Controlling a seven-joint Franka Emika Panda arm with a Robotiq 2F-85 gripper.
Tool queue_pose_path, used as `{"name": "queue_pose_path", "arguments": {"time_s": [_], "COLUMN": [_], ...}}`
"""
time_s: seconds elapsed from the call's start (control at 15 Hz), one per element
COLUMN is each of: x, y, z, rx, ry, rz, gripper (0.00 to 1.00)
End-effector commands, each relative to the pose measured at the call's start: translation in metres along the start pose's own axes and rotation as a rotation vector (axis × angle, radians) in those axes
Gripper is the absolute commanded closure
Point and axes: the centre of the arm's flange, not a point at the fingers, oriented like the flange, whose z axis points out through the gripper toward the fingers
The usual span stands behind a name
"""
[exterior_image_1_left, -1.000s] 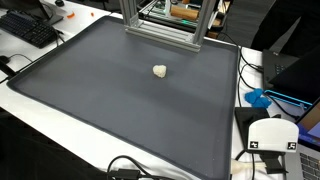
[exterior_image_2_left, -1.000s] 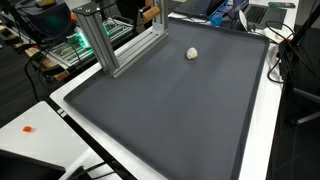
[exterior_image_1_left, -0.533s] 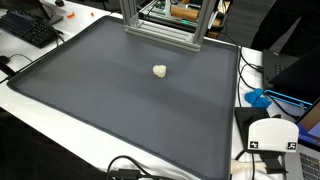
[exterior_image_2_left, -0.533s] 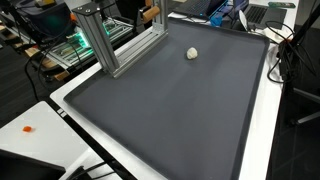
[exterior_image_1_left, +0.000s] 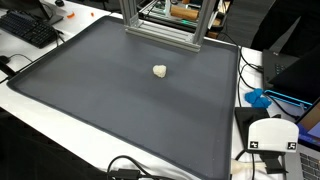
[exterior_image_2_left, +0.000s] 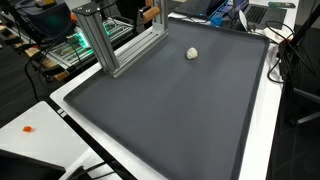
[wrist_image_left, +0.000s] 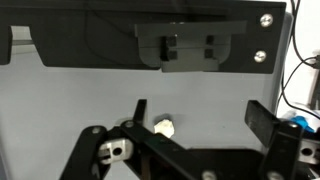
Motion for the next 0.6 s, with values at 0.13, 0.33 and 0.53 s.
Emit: {"name": "queue_pose_path", "arguments": {"time_s": [0.13, 0.33, 0.53], "x": [-0.025, -0.036, -0.042], "y": [0.017, 0.019, 0.019], "z": [0.01, 0.021, 0.028], "rx": [-0.018, -0.003, 0.003], "ry": [0.001, -0.007, -0.009], "rz": [0.052, 0.069, 0.08], "gripper": [0.0, 0.0, 0.0]}}
